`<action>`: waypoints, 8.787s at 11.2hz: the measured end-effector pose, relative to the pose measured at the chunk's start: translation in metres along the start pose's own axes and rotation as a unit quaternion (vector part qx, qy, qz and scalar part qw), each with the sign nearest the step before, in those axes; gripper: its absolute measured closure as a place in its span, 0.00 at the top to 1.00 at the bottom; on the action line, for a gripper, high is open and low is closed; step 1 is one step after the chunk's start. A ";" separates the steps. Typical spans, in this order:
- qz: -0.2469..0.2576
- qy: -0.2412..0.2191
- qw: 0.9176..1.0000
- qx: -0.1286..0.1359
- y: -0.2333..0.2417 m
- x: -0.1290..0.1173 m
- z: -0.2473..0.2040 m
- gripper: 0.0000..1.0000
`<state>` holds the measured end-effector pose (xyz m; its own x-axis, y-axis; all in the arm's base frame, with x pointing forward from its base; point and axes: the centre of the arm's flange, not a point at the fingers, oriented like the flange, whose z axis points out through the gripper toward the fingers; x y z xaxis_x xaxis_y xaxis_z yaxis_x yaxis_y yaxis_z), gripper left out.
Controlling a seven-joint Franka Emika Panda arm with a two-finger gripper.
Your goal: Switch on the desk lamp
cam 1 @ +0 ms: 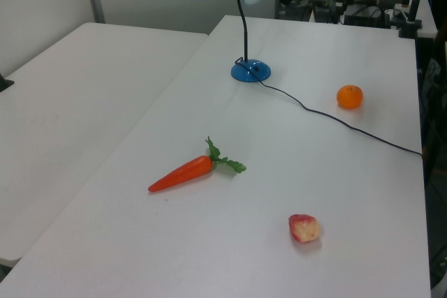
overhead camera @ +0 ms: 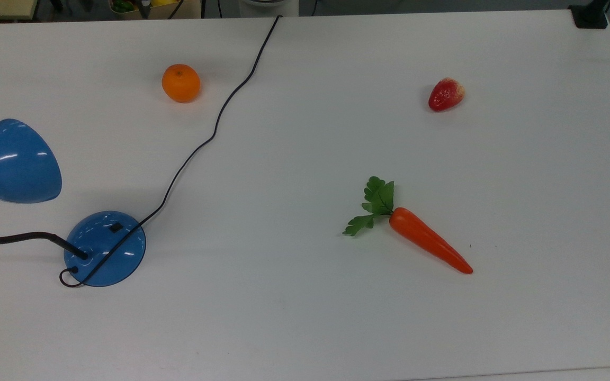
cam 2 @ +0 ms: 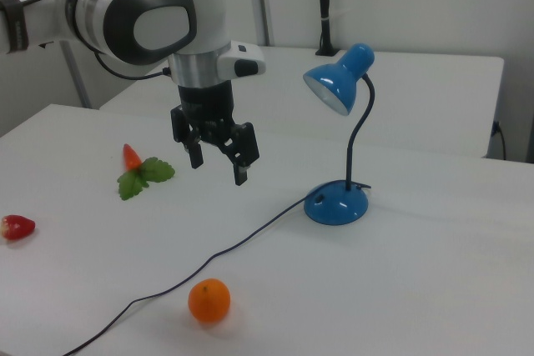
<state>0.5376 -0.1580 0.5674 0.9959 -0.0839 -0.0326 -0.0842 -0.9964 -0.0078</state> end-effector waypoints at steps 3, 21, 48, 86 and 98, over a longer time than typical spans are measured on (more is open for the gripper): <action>-0.006 0.000 1.000 0.000 -0.001 0.000 0.000 1.00; 0.063 0.076 0.995 0.034 0.023 0.015 0.003 0.08; 0.249 0.277 0.928 0.009 -0.010 0.159 0.181 0.01; 0.236 0.283 0.930 0.001 -0.016 0.202 0.214 0.01; 0.083 0.039 0.996 -0.020 -0.075 0.099 0.103 0.11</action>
<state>0.6393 -0.0903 0.4615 0.9679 -0.2467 0.0482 -0.2484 -0.9681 0.0316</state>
